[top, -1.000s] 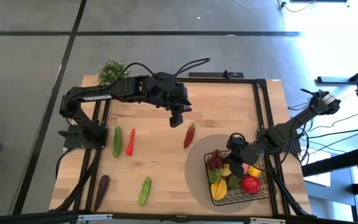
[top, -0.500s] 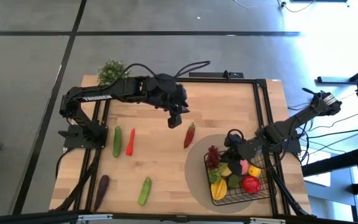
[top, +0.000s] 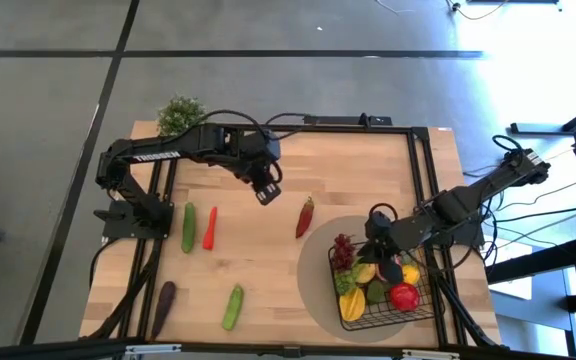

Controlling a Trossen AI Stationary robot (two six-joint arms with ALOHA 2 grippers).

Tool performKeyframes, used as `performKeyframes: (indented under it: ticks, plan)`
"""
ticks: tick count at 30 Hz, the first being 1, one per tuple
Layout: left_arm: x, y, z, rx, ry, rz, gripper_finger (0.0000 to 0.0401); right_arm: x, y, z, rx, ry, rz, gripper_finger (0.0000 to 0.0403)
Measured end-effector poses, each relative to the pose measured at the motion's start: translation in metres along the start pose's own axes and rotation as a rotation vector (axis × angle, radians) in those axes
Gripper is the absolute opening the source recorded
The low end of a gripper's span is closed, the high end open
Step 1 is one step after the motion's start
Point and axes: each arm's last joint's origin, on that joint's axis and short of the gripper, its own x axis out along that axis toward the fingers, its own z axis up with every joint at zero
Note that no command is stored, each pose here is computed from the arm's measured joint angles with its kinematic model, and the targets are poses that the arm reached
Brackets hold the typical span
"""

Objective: Build produce basket
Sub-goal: Put the carrot into the wire basket

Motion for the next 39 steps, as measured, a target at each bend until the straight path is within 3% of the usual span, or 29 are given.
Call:
performKeyframes:
  ticks: [7,18,25,39]
  plan:
    - [-0.003,0.012,-0.022,-0.138,0.218,0.143,0.0098,-0.032,0.008,0.017,-0.119,-0.036,-0.114,0.0086]
    - [-0.007,0.008,-0.042,-0.216,0.379,0.192,0.0098,-0.065,0.014,0.037,-0.336,-0.174,-0.293,0.0086]
    - [0.018,0.003,-0.068,-0.307,0.530,0.239,0.0098,-0.073,0.015,0.042,-0.381,-0.201,-0.323,0.0086]
    - [0.090,0.021,-0.139,-0.455,0.643,0.489,0.0098,-0.085,0.017,0.046,-0.486,-0.223,-0.351,0.0086]
